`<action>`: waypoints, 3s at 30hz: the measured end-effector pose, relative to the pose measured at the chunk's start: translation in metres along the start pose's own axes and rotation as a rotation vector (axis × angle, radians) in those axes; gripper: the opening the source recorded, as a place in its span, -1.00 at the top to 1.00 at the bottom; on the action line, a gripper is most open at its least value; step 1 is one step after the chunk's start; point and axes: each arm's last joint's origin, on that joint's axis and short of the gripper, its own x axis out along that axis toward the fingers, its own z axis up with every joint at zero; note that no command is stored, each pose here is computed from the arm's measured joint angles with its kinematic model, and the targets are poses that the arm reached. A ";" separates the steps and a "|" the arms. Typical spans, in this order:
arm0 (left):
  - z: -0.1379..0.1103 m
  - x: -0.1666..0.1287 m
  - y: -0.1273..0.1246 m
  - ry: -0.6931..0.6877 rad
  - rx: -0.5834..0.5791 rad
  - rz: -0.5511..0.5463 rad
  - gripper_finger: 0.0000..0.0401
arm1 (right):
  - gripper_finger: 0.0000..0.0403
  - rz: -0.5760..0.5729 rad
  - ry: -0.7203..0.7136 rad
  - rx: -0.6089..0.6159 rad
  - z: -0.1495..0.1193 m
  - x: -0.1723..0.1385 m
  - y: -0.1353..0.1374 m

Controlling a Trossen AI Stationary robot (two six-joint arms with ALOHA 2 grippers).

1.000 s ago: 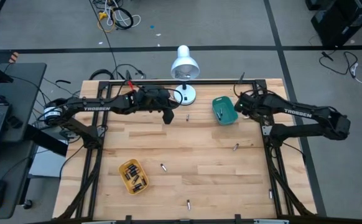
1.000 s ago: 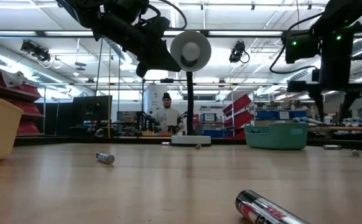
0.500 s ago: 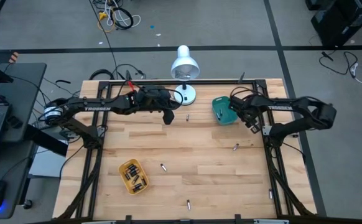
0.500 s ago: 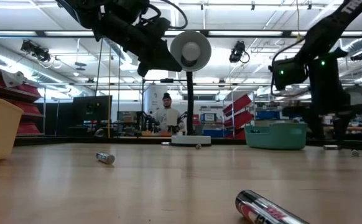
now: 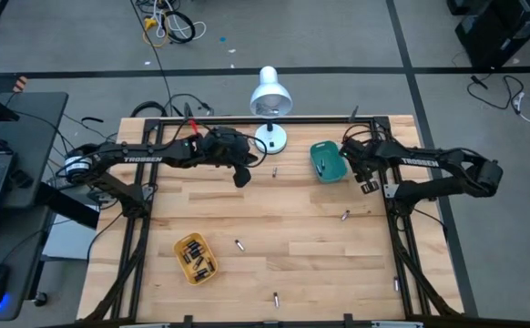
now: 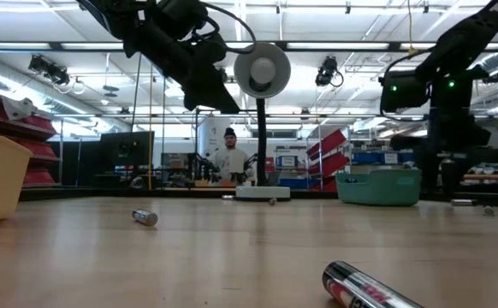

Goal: Sort batteries
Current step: Put the silver battery into the green bin

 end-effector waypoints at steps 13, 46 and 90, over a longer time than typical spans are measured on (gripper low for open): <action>0.003 0.000 0.005 -0.033 0.097 0.035 0.90 | 0.36 -0.013 -0.062 0.038 0.011 -0.005 -0.004; -0.021 0.055 0.050 -0.010 -0.019 0.140 0.90 | 0.55 -0.084 -0.146 -0.147 0.027 0.015 -0.022; -0.017 0.076 0.037 -0.166 -0.072 -0.125 0.88 | 0.97 0.252 -0.028 -1.024 -0.021 -0.078 0.020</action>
